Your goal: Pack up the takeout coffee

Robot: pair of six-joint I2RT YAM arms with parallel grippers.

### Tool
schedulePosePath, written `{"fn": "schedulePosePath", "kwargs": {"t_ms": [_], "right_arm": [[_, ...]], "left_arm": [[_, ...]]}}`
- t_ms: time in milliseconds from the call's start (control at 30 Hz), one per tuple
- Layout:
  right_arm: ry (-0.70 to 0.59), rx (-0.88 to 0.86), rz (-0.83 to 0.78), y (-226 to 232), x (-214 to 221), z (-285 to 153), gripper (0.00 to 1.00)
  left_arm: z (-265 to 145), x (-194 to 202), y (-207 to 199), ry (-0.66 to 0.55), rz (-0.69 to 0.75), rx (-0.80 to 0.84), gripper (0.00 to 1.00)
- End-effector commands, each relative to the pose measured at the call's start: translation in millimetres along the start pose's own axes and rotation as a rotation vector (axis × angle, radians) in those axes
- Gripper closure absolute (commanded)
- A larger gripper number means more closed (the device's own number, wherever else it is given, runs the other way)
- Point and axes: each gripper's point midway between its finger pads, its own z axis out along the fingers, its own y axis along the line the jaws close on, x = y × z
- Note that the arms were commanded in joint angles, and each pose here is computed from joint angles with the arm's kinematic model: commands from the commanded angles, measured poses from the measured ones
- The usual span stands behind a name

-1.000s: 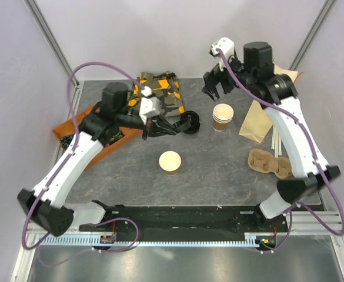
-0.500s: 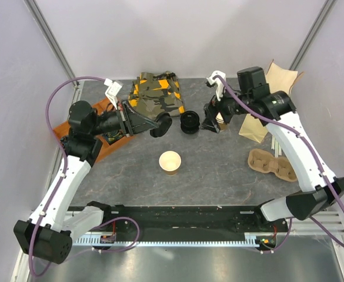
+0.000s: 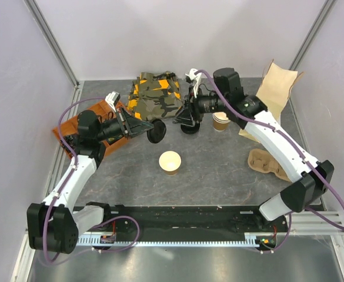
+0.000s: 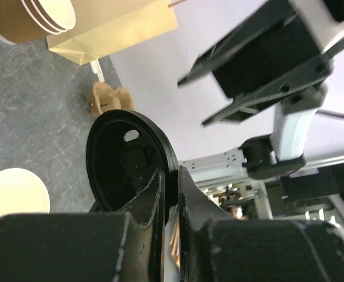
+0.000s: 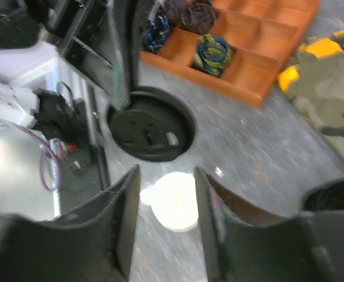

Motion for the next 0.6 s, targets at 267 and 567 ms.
{"fn": "schedulePosePath", "kwargs": {"t_ms": [267,567], "right_arm": [[-0.254,-0.113,0.041,22.4,-53.4,26.8,0.57],[-0.195,-0.086,-0.034,21.2,-34.7,38.9,0.60]], "left_arm": [[-15.7,-30.5,-32.2,-0.127,-0.065,0.120,0.98],[-17.4,-32.3,-42.6,-0.119,-0.063,0.134,0.98]]}}
